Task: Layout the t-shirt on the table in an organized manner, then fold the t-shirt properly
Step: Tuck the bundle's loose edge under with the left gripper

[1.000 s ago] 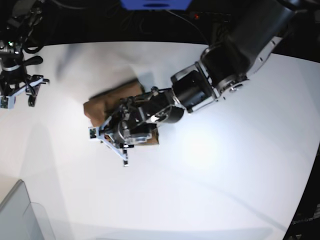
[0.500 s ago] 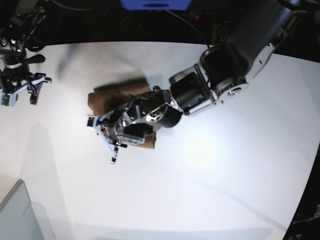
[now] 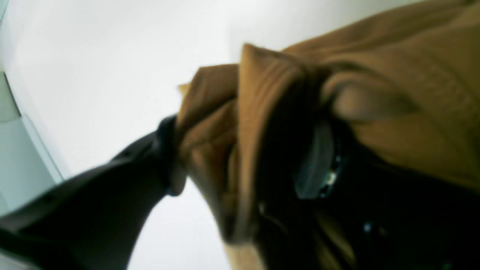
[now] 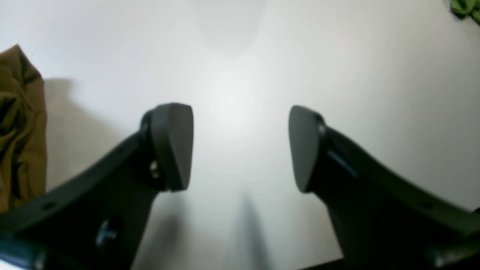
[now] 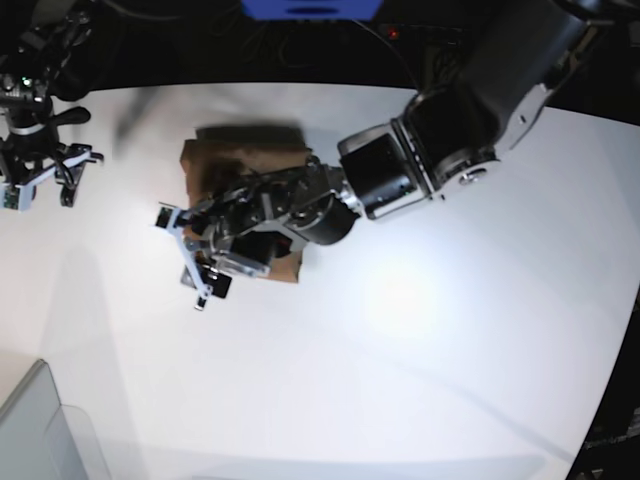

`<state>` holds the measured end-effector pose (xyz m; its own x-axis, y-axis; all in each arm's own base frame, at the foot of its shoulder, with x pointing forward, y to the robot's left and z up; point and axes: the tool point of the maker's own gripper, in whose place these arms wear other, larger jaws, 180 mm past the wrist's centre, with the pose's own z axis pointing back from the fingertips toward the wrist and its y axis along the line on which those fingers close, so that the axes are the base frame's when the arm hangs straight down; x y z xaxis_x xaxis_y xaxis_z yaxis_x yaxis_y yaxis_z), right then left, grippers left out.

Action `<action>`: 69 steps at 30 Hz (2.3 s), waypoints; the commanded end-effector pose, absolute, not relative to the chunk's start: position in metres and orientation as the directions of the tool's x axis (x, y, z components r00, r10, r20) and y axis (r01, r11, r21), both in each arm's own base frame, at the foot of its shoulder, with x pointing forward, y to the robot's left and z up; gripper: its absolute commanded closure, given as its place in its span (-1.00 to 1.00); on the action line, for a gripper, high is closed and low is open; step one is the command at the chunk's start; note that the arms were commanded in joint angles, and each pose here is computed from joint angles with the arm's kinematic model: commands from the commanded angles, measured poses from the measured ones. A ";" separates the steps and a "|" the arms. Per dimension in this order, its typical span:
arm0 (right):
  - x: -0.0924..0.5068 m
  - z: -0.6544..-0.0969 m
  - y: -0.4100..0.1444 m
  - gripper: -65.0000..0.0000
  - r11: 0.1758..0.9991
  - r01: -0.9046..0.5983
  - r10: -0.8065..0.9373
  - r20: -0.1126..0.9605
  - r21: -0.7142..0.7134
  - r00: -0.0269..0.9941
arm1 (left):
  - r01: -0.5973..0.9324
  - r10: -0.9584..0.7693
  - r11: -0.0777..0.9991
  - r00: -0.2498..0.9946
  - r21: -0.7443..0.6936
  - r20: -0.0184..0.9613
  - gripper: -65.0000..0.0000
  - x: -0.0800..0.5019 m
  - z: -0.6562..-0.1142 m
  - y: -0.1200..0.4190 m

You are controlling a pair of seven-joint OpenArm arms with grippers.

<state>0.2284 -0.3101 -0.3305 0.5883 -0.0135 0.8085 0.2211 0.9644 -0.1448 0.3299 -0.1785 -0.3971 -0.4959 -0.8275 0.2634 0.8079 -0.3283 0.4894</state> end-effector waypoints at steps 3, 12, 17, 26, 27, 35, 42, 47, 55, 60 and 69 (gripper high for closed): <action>0.233 -0.318 -0.312 -0.24 0.964 0.217 0.010 0.832 -0.156 0.555 | 0.759 -0.795 -0.328 -0.543 0.562 0.270 -0.31 0.340 -0.361 -0.198; 0.234 -0.317 -0.311 -0.24 0.963 0.225 0.001 0.839 -0.147 0.544 | 0.688 -0.819 -0.232 -0.519 0.688 0.244 -0.31 0.376 -0.296 -0.200; 0.236 -0.317 -0.309 -0.24 0.964 0.222 0.000 0.840 -0.143 0.543 | 0.640 -0.822 -0.168 -0.511 0.750 0.252 -0.31 0.381 -0.273 -0.192; 0.243 -0.313 -0.309 -0.24 0.965 0.226 -0.003 0.851 -0.136 0.525 | 0.601 -0.839 -0.122 -0.488 0.790 0.242 0.19 0.350 -0.263 -0.154; 0.243 -0.312 -0.309 -0.24 0.965 0.226 -0.003 0.852 -0.136 0.524 | 0.605 -0.838 -0.109 -0.483 0.789 0.255 0.39 0.340 -0.263 -0.150; 0.248 -0.317 -0.309 -0.24 0.966 0.229 -0.019 0.852 -0.120 0.523 | 0.512 -0.864 -0.186 -0.492 0.838 0.109 0.99 0.297 -0.274 -0.124; 0.246 -0.331 -0.311 -0.23 0.967 0.234 -0.044 0.837 -0.101 0.546 | 0.527 -0.857 -0.340 -0.515 0.779 -0.026 0.99 0.283 -0.327 -0.108; 0.246 -0.331 -0.312 -0.23 0.967 0.234 -0.045 0.835 -0.101 0.548 | 0.495 -0.856 -0.303 -0.516 0.814 -0.004 0.99 0.283 -0.305 -0.110; 0.250 -0.328 -0.312 -0.24 0.967 0.235 -0.044 0.842 -0.100 0.538 | 0.465 -0.869 -0.330 -0.490 0.821 -0.072 0.99 0.281 -0.300 -0.096; 0.254 -0.332 -0.313 -0.24 0.967 0.239 -0.056 0.840 -0.090 0.540 | 0.474 -0.877 -0.361 -0.467 0.803 -0.118 0.99 0.284 -0.311 -0.082; 0.259 -0.330 -0.313 -0.24 0.967 0.239 -0.059 0.847 -0.082 0.529 | 0.511 -0.848 -0.461 -0.494 0.726 -0.190 0.99 0.275 -0.354 -0.078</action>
